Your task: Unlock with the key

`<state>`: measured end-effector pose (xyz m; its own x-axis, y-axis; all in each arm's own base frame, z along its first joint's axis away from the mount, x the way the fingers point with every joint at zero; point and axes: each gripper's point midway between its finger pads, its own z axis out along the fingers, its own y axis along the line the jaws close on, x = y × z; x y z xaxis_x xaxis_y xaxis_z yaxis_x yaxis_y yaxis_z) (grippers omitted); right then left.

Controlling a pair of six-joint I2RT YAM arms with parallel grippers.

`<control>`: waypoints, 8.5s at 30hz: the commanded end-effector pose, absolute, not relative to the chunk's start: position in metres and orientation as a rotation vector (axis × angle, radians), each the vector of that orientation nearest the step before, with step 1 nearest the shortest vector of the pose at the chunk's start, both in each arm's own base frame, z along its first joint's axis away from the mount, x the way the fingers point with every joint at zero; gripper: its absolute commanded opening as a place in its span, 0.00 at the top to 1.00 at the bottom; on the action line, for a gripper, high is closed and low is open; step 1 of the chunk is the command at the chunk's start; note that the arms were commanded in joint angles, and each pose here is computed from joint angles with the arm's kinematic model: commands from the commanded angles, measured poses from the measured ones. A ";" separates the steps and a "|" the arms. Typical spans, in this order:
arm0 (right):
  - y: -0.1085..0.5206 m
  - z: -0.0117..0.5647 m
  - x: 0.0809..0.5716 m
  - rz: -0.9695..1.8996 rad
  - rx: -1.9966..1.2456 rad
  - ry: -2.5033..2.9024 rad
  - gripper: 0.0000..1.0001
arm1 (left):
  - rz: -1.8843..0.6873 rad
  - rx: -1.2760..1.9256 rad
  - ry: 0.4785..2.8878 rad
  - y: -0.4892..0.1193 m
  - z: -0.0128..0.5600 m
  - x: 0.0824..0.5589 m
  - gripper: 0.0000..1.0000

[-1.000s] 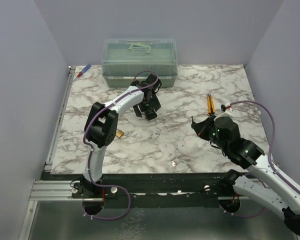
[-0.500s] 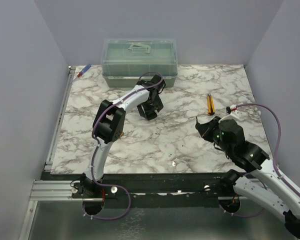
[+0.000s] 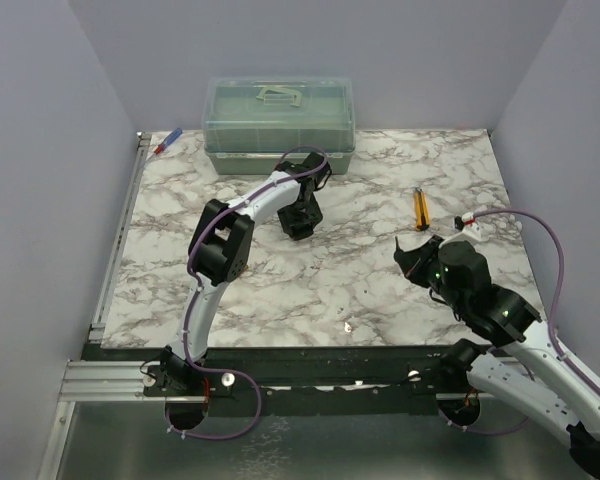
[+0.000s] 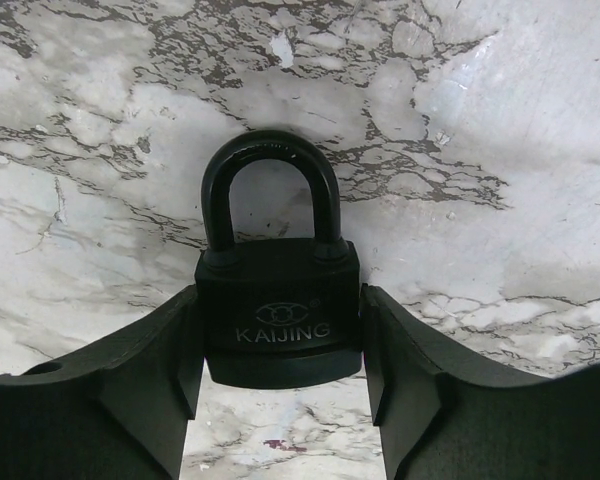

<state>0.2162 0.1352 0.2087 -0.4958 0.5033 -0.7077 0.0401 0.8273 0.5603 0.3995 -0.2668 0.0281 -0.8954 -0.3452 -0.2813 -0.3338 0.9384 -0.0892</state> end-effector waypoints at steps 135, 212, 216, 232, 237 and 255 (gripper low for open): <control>0.276 0.073 0.258 0.955 0.193 2.291 1.00 | -1.081 -0.740 2.707 -0.332 0.058 0.320 1.00; 0.252 0.043 0.287 0.694 0.577 2.337 1.00 | -1.134 -0.744 2.734 -0.347 0.049 0.313 1.00; 0.255 0.044 0.288 0.705 0.563 2.336 1.00 | -1.129 -0.743 2.739 -0.347 0.047 0.311 1.00; 0.264 0.083 0.295 0.786 0.426 2.241 1.00 | -1.144 -0.731 2.761 -0.347 0.042 0.306 1.00; 0.261 0.080 0.299 0.720 0.432 2.274 1.00 | -1.117 -0.718 2.759 -0.343 0.038 0.305 1.00; 0.252 0.069 0.304 0.683 0.281 2.245 1.00 | -1.170 -0.693 2.790 -0.348 0.042 0.298 1.00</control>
